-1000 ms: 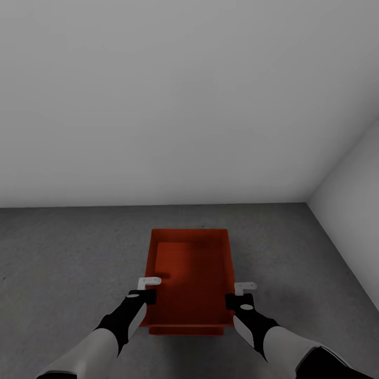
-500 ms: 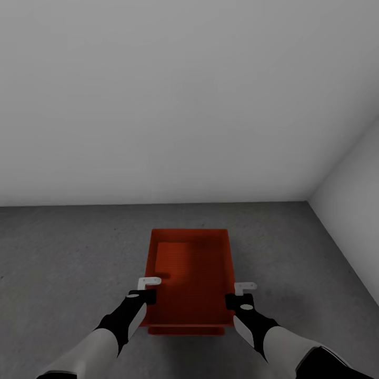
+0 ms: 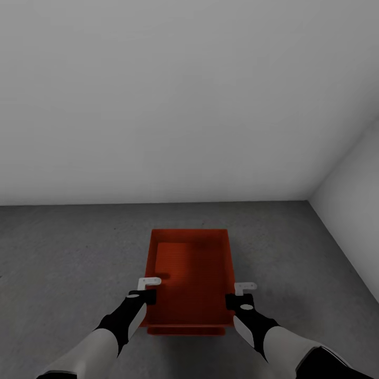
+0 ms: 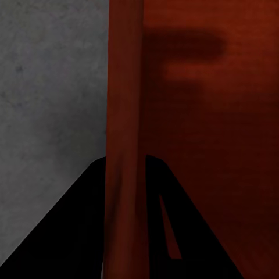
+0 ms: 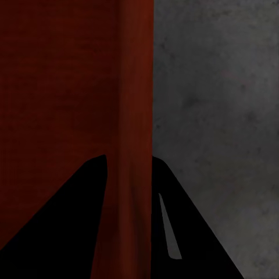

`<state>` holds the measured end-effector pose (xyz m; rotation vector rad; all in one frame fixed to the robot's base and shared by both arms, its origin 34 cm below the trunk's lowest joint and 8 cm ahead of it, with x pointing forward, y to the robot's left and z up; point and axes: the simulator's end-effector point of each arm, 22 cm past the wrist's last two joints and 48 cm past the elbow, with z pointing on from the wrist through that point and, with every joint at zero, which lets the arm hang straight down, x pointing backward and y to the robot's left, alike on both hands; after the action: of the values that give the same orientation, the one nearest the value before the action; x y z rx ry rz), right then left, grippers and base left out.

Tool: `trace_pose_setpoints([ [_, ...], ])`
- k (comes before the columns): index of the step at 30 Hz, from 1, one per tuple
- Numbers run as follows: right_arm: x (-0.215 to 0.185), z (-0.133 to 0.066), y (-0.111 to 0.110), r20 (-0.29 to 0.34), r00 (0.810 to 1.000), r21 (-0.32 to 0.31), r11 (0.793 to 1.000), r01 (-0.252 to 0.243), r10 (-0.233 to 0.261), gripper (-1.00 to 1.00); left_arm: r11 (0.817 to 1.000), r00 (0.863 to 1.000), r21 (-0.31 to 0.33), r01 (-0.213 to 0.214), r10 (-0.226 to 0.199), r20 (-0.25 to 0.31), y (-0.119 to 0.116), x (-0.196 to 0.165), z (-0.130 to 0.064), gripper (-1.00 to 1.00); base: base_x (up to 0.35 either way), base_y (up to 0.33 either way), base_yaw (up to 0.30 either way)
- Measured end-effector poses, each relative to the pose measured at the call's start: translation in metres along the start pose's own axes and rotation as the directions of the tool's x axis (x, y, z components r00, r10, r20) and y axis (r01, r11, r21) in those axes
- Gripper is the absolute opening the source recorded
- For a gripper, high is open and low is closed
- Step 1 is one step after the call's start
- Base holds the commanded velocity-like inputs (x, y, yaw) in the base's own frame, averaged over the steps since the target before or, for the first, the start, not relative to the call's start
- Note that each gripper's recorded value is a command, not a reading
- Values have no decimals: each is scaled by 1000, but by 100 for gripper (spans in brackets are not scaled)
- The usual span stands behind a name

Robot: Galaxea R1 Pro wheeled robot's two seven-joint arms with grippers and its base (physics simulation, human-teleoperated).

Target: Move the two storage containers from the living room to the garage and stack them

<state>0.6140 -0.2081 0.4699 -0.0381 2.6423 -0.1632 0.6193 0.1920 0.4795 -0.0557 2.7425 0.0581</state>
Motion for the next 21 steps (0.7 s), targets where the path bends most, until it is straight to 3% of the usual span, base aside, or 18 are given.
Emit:
trace_pose_setpoints([
  [10, 9, 14, 2, 0, 1000, -1, 1000, -1, 1, -100, 1000, 1000, 0, 0, 0, 0, 0, 7, 15, -100, 0, 0, 0],
  [21, 8, 14, 3, 2, 1000, 0, 1000, -2, 2, -100, 1000, 1000, 0, -1, 1, 2, 0, 6, 15, -100, 0, 0, 0],
])
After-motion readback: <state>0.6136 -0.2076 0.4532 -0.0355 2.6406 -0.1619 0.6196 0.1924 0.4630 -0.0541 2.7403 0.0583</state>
